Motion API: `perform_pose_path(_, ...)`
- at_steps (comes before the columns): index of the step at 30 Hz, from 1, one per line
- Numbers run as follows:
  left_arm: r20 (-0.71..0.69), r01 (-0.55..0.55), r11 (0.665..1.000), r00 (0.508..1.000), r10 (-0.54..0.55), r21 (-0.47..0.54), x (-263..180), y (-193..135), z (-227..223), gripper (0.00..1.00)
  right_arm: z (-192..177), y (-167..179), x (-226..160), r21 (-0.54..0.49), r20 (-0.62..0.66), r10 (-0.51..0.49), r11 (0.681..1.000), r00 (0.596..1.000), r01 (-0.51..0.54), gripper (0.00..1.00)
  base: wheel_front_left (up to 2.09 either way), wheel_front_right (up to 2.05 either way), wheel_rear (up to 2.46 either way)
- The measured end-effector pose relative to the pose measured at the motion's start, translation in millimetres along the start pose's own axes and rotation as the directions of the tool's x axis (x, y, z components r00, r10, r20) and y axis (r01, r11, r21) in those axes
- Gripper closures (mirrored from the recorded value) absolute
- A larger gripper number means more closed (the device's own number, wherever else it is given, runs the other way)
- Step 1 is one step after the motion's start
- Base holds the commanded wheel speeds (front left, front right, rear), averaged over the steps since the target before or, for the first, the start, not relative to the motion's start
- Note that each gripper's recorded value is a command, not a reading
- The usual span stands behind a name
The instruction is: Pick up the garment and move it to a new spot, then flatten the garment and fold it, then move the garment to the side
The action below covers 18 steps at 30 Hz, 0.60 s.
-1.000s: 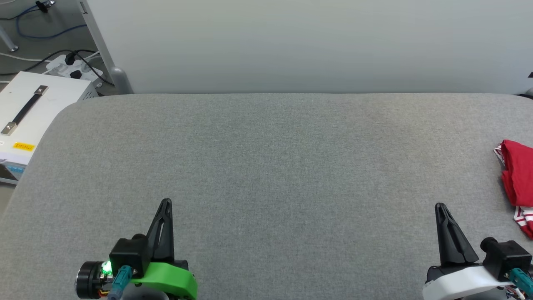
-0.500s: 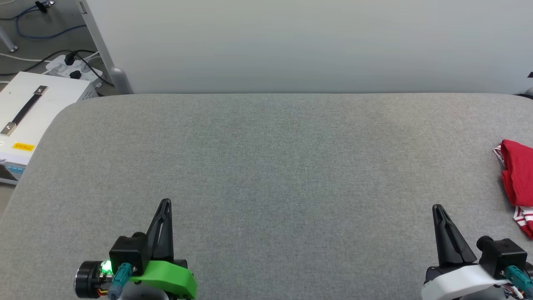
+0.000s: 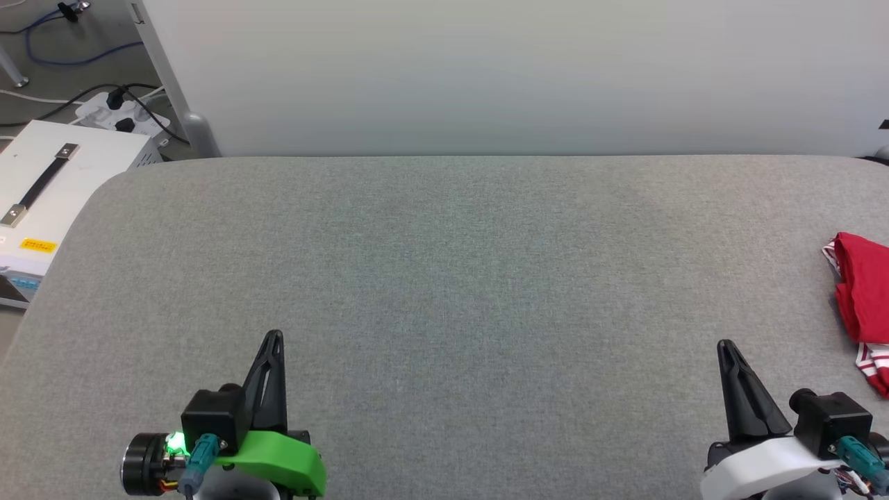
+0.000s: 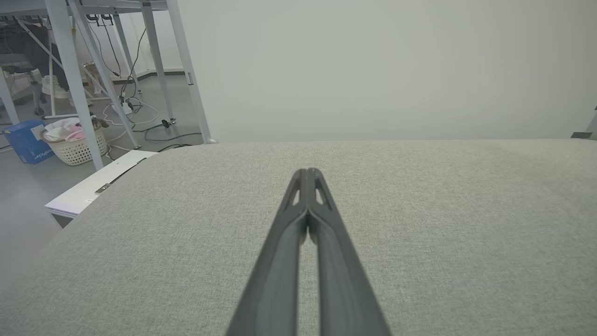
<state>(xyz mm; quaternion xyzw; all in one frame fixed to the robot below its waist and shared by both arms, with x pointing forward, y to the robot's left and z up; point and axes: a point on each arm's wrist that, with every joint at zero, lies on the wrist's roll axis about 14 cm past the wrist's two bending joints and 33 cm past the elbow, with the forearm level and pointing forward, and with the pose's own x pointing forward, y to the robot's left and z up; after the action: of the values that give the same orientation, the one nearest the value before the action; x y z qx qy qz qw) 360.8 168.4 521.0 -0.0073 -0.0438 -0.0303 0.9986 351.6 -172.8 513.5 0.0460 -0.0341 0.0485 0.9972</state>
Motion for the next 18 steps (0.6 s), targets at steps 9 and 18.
perform_pose_path(9,-0.012,-0.009,1.0,1.0,0.009,0.005,0.5,1.6,-0.5,1.0,0.8,1.5,2.6,-0.016,-0.009,0.006,1.0,1.0,-0.006,1.0,0.0,0.0,0.0)
perform_pose_path(18,-0.029,-0.011,1.0,1.0,0.011,0.014,1.1,2.0,-1.7,1.0,0.5,3.2,4.1,-0.033,-0.023,0.012,0.999,1.0,-0.012,1.0,0.0,0.0,0.0)
